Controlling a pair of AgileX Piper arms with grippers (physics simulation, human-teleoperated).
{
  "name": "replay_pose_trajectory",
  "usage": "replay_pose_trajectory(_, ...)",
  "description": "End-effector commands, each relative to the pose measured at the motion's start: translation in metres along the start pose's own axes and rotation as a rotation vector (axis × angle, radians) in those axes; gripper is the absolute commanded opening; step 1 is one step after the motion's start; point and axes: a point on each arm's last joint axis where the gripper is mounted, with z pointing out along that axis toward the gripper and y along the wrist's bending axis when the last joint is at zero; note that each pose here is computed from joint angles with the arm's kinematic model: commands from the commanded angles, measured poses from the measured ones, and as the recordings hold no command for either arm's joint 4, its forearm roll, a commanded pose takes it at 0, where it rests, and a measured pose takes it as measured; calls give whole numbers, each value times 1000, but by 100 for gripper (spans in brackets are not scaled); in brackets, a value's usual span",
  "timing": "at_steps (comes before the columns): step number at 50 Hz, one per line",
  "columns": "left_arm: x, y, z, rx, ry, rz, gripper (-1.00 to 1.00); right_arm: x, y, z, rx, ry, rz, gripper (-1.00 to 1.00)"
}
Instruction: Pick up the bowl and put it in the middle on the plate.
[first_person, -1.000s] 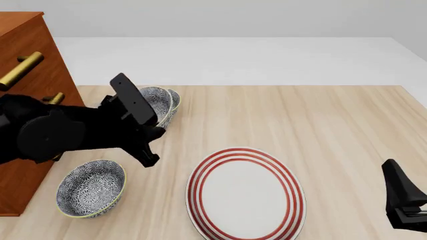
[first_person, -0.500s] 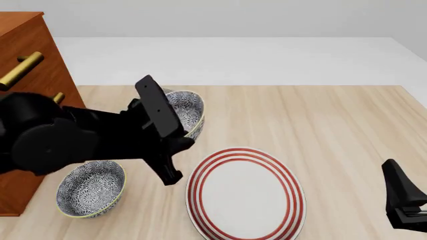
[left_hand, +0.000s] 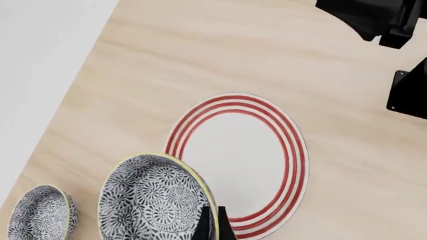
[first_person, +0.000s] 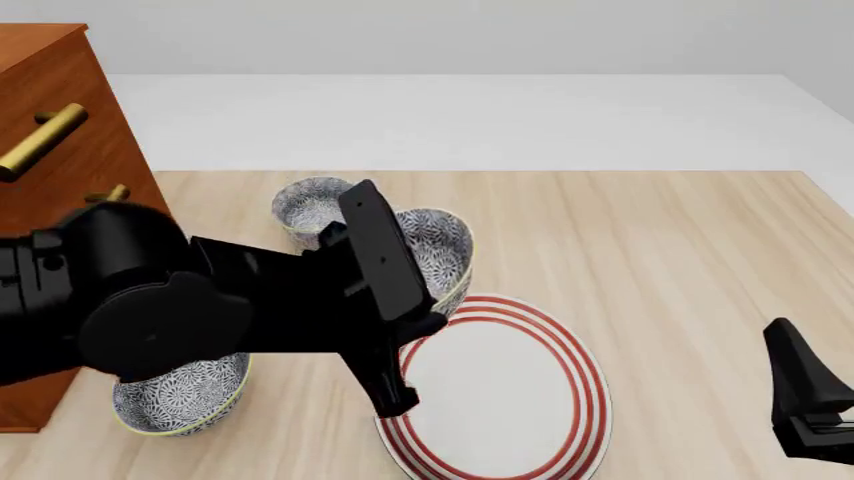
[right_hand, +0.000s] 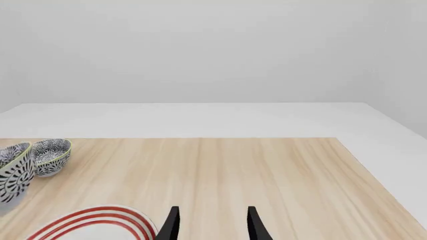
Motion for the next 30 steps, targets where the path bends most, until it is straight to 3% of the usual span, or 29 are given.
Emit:
replay_pose_trajectory(1,-6,-14,11,38,-6,40,-100,0,0,0,0,0,0,100)
replay_pose_trajectory(30,6,-37,55,100,56,90,-100,0,0,0,0,0,0,100)
